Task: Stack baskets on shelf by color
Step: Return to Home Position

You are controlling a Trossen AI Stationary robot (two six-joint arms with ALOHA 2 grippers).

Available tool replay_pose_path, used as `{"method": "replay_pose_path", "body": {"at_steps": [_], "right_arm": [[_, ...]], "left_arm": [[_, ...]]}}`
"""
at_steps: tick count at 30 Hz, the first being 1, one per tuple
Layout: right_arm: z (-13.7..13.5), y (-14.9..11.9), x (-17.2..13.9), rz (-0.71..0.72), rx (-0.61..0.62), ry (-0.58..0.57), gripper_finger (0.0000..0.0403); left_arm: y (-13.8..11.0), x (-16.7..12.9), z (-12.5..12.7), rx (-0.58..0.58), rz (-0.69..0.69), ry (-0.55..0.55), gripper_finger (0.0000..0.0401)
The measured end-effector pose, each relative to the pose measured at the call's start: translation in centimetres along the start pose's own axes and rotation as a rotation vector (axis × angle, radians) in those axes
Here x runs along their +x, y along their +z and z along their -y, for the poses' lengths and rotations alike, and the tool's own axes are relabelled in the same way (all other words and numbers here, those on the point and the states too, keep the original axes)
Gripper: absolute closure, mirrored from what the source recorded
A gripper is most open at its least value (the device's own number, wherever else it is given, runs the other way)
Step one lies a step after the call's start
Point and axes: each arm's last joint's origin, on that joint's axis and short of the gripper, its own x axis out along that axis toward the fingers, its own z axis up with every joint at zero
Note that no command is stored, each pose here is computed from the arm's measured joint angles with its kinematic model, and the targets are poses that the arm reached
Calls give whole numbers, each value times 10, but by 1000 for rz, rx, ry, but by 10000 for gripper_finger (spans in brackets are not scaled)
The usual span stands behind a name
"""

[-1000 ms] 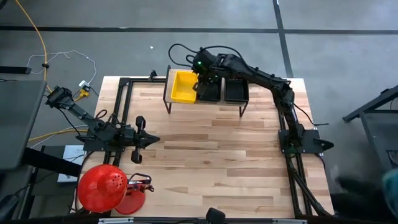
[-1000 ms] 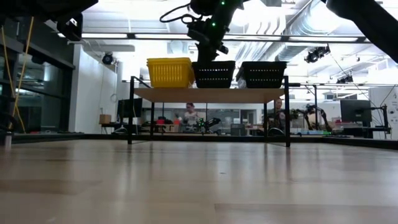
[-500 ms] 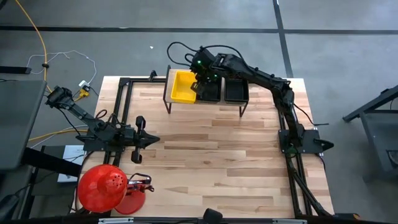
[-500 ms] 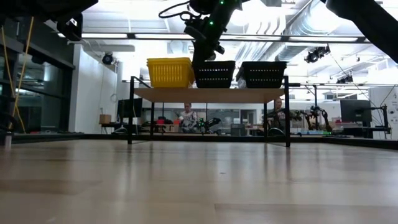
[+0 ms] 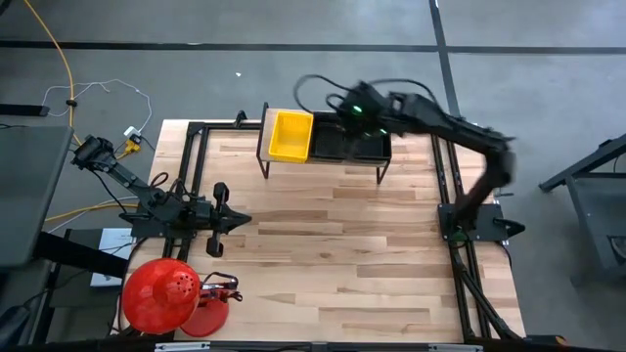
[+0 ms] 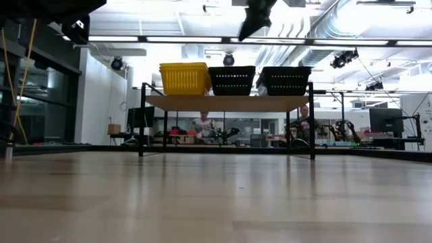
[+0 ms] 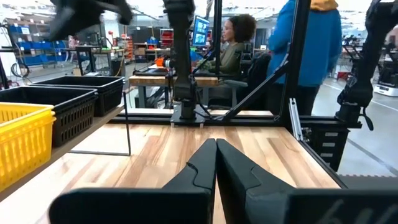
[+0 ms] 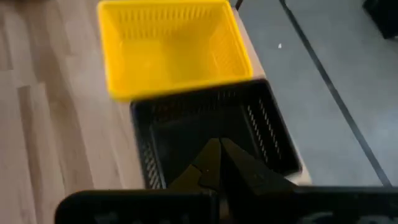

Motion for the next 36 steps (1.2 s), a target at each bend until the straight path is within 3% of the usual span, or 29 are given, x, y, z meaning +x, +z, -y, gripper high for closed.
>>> {"method": "replay_pose_path", "body": {"at_steps": [11,17,27,36], "right_arm": [[-26,-165,-44,259,101,129,403],[-39,-230,-52,499,175,222,403],[-74,-276,-12,729,159,403,403],[-91,-289,-9,692,118,417,403]], "left_arm": [[0,0,-2,33,0,66,401],[0,0,-3,43,-1,104,401],[0,0,-3,42,-1,104,401],[0,0,-3,39,0,104,401]]}}
